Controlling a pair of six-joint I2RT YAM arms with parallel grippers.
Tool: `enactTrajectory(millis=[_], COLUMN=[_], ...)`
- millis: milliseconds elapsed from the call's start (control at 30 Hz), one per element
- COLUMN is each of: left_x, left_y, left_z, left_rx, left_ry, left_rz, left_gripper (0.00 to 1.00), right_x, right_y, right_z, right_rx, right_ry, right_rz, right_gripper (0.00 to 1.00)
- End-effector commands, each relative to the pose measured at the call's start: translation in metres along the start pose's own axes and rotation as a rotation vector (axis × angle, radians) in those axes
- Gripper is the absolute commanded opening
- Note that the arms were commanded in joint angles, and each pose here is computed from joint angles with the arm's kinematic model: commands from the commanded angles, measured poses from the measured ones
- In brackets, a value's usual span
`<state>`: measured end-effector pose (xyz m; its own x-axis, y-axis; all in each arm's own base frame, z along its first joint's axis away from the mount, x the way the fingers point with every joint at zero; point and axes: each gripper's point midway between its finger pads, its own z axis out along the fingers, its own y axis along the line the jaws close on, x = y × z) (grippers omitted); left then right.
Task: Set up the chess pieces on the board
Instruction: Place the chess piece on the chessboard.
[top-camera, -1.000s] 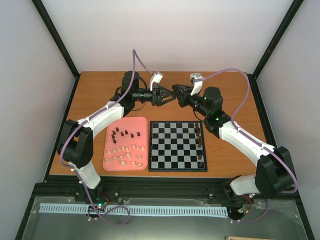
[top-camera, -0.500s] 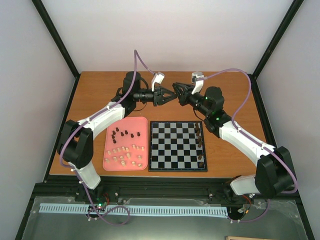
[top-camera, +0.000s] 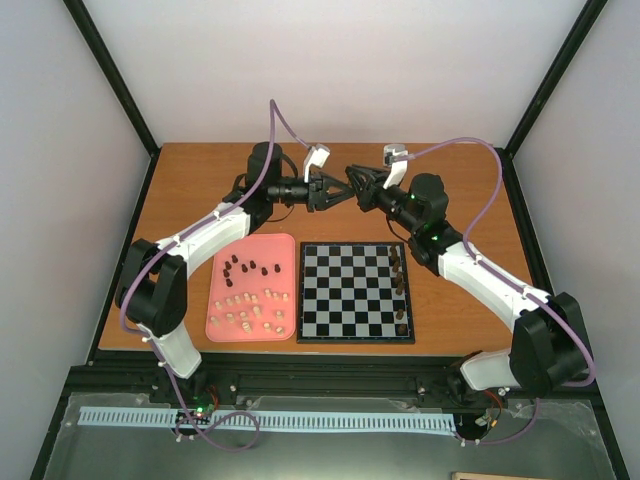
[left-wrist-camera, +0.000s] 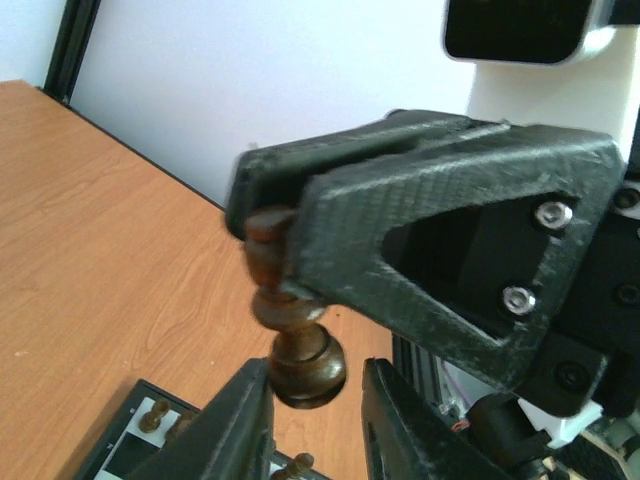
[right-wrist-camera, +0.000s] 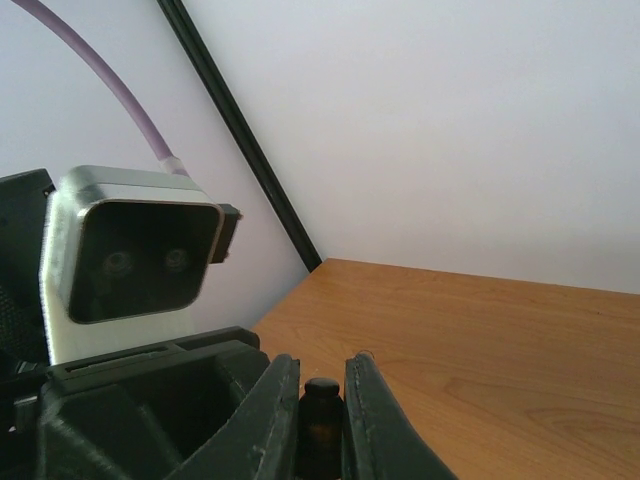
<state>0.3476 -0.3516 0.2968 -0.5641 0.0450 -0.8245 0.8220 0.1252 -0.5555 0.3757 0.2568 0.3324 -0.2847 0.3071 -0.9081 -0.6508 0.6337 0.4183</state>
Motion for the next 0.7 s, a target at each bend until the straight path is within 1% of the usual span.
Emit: enactTrajectory(millis=[0,33,67,100,167,233,300,367,433,567,667], left_x=[-0.016,-0.016,-0.016,-0.016,-0.016,-0.016,-0.016,-0.016,-0.018,-0.025,-0.031], left_y=[-0.022,-0.024,-0.025,-0.026,-0.028,-0.028,-0.026,-0.022,-0.018,-0.015,-0.016], left_z=[0.005,0.005,0.005,0.004,0.003,0.004,0.004,0.006,0.007,0.007,0.006], left_rx=[0.056,0.063,0.068,0.070,0.075,0.075,0.073,0.066,0.055,0.025,0.009], left_ry=[-0.013,-0.013,-0.013,-0.015,-0.018,-0.020,-0.019,-0.021,-0.030,-0.050,-0.061], left_rz=[0.067,0.071,0.070,0.072,0.076,0.079,0.077,0.070,0.064,0.073,0.092], left_gripper=[0.34,0.37,0.44,0.48,0.50,0.49,0.45,0.35,0.31,0.29,0.36], right_x=[-0.004,-0.003,-0.003,-0.003,-0.002,-0.002,-0.003,-0.003,-0.002,0.000,0.001], right_y=[-0.001,-0.001,-0.001,-0.001,-0.002,-0.002,0.000,0.002,0.003,0.003,0.003], right_z=[0.000,0.000,0.001,0.001,0.002,0.002,0.002,0.001,0.001,-0.002,-0.002], right_rx=[0.008,0.005,0.003,0.003,0.004,0.005,0.000,-0.009,-0.015,-0.011,-0.009], right_ry=[-0.024,-0.023,-0.022,-0.021,-0.020,-0.020,-0.022,-0.019,-0.013,-0.002,0.009], right_rz=[-0.010,-0.009,-0.009,-0.009,-0.009,-0.008,-0.009,-0.007,-0.006,-0.009,-0.012], right_gripper=[0.03,0.03,0.03,0.03,0.03,0.03,0.03,0.03,0.03,0.03,0.03])
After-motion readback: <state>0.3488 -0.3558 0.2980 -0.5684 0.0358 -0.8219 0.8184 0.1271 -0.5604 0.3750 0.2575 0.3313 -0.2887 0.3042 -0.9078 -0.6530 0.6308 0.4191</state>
